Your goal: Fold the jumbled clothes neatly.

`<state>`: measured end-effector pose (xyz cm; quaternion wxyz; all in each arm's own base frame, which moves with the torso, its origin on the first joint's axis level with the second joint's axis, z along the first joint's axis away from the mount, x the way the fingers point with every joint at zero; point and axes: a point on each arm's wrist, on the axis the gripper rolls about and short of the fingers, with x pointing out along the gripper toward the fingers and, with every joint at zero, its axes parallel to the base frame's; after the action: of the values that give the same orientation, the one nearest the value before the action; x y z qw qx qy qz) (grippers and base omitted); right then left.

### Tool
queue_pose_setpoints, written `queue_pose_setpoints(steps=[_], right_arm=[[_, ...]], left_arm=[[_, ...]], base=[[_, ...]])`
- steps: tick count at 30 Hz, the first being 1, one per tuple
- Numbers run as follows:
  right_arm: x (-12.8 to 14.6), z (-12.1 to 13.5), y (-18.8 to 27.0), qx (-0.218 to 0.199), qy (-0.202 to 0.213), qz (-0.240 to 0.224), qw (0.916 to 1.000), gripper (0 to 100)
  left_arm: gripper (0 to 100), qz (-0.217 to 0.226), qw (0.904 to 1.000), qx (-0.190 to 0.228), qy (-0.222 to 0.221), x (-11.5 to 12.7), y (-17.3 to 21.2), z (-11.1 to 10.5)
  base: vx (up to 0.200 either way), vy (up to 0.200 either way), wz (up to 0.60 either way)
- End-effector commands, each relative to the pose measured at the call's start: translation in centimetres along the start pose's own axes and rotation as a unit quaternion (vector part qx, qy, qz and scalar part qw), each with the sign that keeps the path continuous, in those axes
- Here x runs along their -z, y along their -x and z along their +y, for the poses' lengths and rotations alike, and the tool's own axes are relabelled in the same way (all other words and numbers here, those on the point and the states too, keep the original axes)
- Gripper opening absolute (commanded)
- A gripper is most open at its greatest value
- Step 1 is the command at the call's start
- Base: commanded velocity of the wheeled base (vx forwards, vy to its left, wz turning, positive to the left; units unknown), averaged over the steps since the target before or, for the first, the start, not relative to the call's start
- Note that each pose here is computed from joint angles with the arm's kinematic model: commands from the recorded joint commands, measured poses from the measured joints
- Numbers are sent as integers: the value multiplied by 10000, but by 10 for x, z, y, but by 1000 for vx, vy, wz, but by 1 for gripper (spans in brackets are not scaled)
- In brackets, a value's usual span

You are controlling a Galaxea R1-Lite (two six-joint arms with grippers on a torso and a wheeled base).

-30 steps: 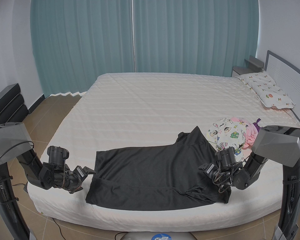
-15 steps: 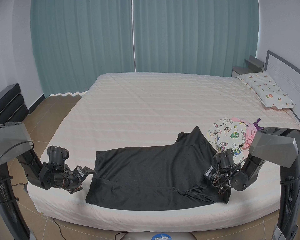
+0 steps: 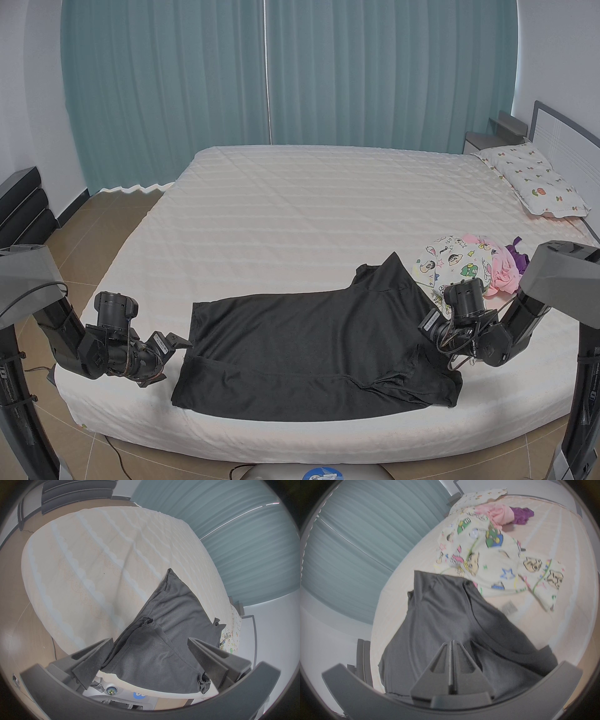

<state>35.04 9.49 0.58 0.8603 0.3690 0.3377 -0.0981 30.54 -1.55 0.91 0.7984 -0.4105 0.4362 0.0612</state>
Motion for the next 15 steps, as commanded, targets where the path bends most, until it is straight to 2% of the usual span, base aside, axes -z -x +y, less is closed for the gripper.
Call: queue_pose_setpoints(steps=[1, 8, 9, 15], right_arm=[[-7, 1, 8, -7, 30, -5, 10000, 0], [6, -6, -4, 78, 155, 352, 9992, 0], [7, -6, -5, 87, 162, 365, 9992, 100], [20, 1, -16, -5, 281, 459, 9986, 100]], left_arm=[[100, -4, 10000, -1, 5, 0, 0, 0], [100, 1, 10000, 1, -1, 0, 0, 0], [100, 1, 10000, 1, -1, 0, 0, 0], [100, 1, 10000, 1, -1, 0, 0, 0]], base=[[0, 0, 0], [0, 0, 0], [0, 0, 0], [0, 0, 0]])
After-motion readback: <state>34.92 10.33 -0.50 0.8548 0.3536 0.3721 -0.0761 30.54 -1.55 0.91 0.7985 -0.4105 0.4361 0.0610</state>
